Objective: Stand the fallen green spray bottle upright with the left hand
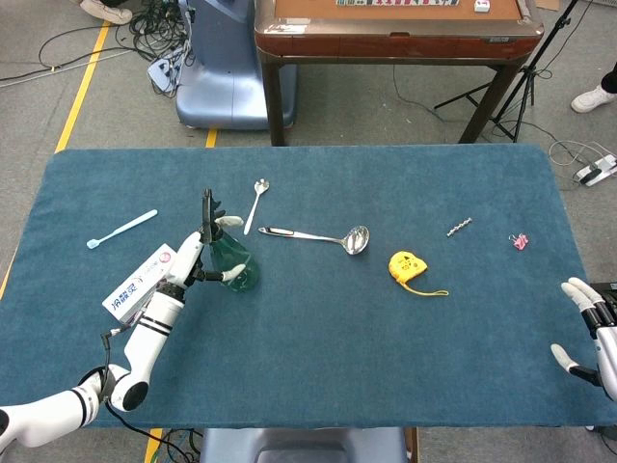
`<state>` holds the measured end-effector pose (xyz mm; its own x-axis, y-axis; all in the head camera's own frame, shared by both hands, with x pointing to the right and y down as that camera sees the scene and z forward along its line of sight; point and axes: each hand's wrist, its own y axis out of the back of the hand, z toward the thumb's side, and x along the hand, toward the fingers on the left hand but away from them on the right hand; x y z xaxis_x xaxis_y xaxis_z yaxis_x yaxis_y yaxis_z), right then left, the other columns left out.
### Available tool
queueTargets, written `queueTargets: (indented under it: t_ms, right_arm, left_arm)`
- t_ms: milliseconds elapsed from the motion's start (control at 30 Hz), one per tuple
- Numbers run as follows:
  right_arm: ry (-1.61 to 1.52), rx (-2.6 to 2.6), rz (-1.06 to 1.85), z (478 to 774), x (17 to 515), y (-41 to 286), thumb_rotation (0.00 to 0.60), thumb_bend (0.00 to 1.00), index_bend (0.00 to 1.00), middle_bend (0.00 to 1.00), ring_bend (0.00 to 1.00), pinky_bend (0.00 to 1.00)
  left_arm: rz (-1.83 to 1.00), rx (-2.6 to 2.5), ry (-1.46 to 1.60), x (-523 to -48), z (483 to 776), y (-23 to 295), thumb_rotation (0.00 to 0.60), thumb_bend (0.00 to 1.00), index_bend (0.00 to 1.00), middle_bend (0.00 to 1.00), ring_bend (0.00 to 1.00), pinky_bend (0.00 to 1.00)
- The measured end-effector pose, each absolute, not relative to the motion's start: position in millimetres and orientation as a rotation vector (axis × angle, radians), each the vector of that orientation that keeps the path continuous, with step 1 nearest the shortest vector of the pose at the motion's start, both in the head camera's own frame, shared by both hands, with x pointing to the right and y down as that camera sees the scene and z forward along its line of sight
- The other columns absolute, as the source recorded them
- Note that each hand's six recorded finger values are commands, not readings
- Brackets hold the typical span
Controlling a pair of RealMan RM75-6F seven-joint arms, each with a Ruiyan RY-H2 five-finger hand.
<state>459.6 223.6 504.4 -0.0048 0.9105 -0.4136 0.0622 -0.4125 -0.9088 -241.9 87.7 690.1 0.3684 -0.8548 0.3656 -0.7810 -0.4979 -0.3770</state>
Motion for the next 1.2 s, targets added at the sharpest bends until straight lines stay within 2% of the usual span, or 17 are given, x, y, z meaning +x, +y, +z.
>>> queueTargets:
  t_ms: [333,500,633,1000,1200]
  right_arm:
    - [-1.036,-1.556,1.495,503.4,459.3,223.6,0.600,0.21,0.14,0.14,0.12,0.14]
    - [-1.038,-1.555,1.495,503.1,459.9,223.9,0.600,0.20,0.14,0.14,0.12,0.14]
    - [-1.039,-1.553,1.494,502.6,460.4,223.7,0.600,0.21,0.14,0.14,0.12,0.14]
    - [-1.047,-1.551,1.494,501.6,463.1,225.3,0.600,0.21,0.14,0.14,0.12,0.14]
    - [-1.044,-1.560,1.495,504.6,463.2,225.2,0.600,0.21,0.14,0.14,0.12,0.14]
  left_arm:
    - [-0.799,-2.489,1.500,-248.1,684.3,87.4,0.600,0.24,0.16,0.18,0.01,0.00]
    - [-0.822,-2.494,1.454,-251.2,681.2,88.9,0.600,0.24,0.06,0.13,0.00,0.00]
    - [-0.843,-2.494,1.412,-256.7,676.7,90.1,0.600,0.24,0.03,0.11,0.00,0.00]
    - [-0.960,-2.453,1.342,-300.1,659.5,93.0,0.600,0.24,0.04,0.10,0.01,0.00]
    - [-1.051,-2.361,1.321,-339.6,647.5,104.7,0.600,0.24,0.09,0.10,0.02,0.00]
